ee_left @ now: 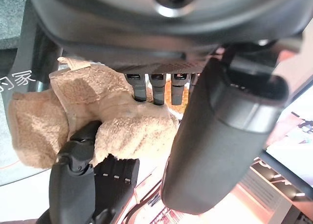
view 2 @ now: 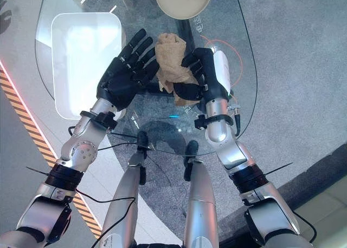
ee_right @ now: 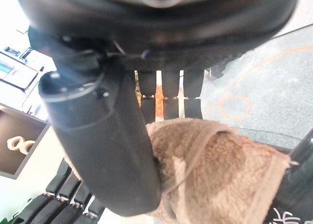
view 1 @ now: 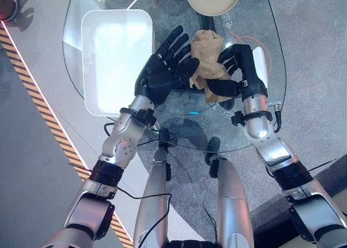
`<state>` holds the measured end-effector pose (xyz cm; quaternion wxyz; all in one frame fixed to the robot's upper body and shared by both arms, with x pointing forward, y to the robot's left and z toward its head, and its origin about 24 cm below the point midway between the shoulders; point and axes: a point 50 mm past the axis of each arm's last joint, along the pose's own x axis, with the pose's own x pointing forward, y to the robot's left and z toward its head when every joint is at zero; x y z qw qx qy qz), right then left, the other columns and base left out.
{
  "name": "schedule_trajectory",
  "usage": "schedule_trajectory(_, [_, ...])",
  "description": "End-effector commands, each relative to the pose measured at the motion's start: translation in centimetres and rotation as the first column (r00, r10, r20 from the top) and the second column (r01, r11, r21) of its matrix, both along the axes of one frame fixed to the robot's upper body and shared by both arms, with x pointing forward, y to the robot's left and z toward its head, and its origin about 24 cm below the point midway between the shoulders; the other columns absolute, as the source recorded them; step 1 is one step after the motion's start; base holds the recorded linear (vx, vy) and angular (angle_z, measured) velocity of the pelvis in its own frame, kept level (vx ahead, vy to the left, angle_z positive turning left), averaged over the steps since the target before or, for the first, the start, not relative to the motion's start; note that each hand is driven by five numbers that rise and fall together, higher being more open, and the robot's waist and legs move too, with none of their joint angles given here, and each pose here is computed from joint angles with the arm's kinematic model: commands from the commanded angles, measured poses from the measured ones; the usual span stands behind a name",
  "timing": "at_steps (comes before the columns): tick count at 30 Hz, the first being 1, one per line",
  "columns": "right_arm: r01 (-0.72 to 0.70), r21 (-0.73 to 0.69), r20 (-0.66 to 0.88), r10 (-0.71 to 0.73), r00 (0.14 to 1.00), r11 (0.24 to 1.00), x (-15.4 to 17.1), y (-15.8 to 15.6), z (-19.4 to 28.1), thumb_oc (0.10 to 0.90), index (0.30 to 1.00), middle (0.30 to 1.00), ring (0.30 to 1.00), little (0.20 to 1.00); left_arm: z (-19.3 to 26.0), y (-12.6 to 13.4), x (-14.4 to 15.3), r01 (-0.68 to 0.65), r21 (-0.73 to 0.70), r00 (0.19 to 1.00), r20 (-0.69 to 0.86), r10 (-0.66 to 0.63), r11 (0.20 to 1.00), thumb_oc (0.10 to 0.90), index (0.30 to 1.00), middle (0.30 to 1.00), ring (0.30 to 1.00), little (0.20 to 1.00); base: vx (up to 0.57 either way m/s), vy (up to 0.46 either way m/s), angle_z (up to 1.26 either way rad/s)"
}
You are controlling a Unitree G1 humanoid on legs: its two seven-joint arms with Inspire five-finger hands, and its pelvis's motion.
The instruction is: Wipe the table with a cloth and put it in the basket.
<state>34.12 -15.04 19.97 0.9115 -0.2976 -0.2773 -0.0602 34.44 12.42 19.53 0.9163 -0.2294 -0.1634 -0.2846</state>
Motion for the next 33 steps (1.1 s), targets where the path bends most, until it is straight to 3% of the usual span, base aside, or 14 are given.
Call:
schedule_trajectory(1, [-0.222, -0.058, 0.431, 0.225, 0.874, 0.973, -3.8, 3.7, 9.3, 0.1, 0.3, 0.3, 0.3, 0.2, 6.3, -2.6, -2.8, 0.209, 0.021, 0.929, 0.308, -0.205, 0.978, 0.8, 0.9, 0.9, 0.9, 0.9, 0.0, 0.0, 0.0])
schedule_trajectory(22, [-0.257, -0.101, 0.419, 0.275, 0.865, 0.961, -4.0, 4.5, 9.4, 0.1, 0.3, 0.3, 0.3, 0.2, 6.4, -2.8, -2.9, 0.172, 0.046, 0.932, 0.314, -0.178, 0.984, 0.8, 0.9, 0.9, 0.9, 0.9, 0.0, 0.0, 0.0])
schedule_trajectory(27, [-0.258, -0.102, 0.434, 0.277, 0.857, 0.961, -4.3, 4.6, 9.5, 0.1, 0.3, 0.3, 0.3, 0.2, 6.4, -2.2, -2.7, 0.078, 0.018, 0.947, 0.312, -0.08, 0.997, 0.8, 0.9, 0.9, 0.9, 0.9, 0.0, 0.0, 0.0])
schedule_trajectory(33, [-0.234, -0.072, 0.455, 0.241, 0.858, 0.97, -4.2, 4.3, 9.6, 0.1, 0.3, 0.3, 0.3, 0.2, 6.4, -0.3, -2.3, -0.126, -0.093, 0.942, 0.302, 0.148, 0.988, 0.8, 0.9, 0.9, 0.9, 0.9, 0.0, 0.0, 0.0])
